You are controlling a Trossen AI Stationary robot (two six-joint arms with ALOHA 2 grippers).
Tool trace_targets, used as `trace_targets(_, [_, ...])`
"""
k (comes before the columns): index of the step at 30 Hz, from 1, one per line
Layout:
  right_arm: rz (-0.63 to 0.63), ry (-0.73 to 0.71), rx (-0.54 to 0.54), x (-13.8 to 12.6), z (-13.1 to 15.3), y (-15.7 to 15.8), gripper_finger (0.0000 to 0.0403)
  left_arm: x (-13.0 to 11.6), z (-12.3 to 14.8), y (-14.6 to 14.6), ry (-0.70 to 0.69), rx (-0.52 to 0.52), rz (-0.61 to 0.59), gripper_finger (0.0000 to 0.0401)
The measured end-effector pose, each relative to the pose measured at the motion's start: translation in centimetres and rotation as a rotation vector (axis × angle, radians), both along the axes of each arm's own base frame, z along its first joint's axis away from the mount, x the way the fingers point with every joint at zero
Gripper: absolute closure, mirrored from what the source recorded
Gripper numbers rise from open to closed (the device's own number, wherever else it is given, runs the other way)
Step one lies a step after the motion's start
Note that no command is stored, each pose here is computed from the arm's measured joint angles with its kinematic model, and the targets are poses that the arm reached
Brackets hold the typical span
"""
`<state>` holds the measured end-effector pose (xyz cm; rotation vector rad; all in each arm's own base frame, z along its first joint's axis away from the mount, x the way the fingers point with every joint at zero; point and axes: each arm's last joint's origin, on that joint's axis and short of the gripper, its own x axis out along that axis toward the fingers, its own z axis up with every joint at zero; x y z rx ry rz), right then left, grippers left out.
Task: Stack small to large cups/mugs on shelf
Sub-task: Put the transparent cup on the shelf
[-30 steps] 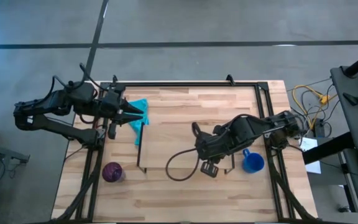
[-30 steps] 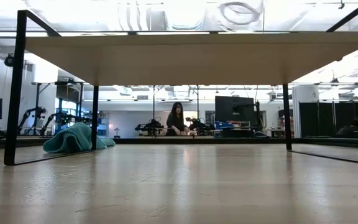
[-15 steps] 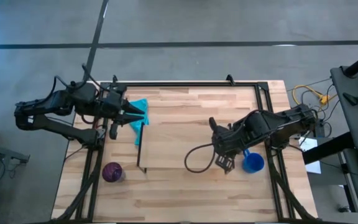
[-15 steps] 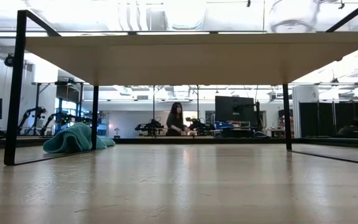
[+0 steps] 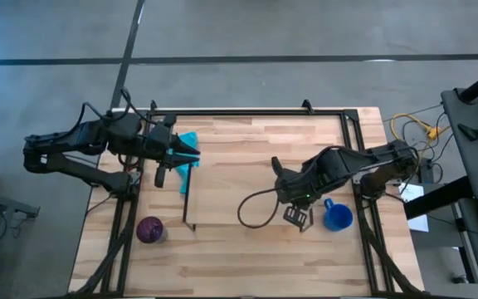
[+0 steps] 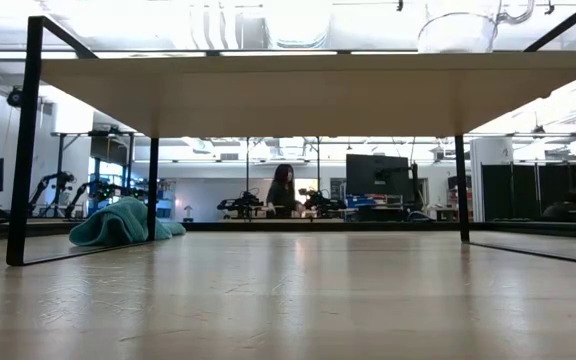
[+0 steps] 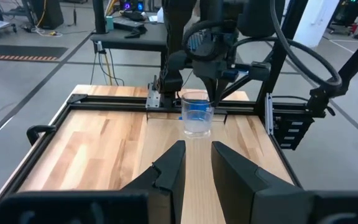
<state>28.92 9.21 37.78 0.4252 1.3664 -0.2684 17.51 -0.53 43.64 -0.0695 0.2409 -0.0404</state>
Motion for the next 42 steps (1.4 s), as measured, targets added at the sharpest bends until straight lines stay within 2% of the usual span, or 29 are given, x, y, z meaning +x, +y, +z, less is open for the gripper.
trace_targets(16, [-0.01, 0.001, -0.001, 0.6, -0.4, -0.3, 0.0394, 0.0, 0.0, 0.0, -0.001, 0.007, -0.001, 0.0338])
trace_targets(21, [-0.01, -0.041, 0.012, 1.1, -0.3, -0.1, 0.0394, -0.1, 0.0, 0.0, -0.001, 0.006, -0.001, 0.0338])
trace_targets(36, [0.027, 0.02, -0.001, 2.6, -2.2, 0.4, 0.0394, -0.1, 0.0, 0.0, 0.002, 0.001, 0.0, 0.0338])
trace_targets(42, [0.036, 0.033, 0.041, 2.6, -2.3, 0.5, 0.0384, -0.2, 0.0, 0.0, -0.001, 0.0, 0.0, 0.0338])
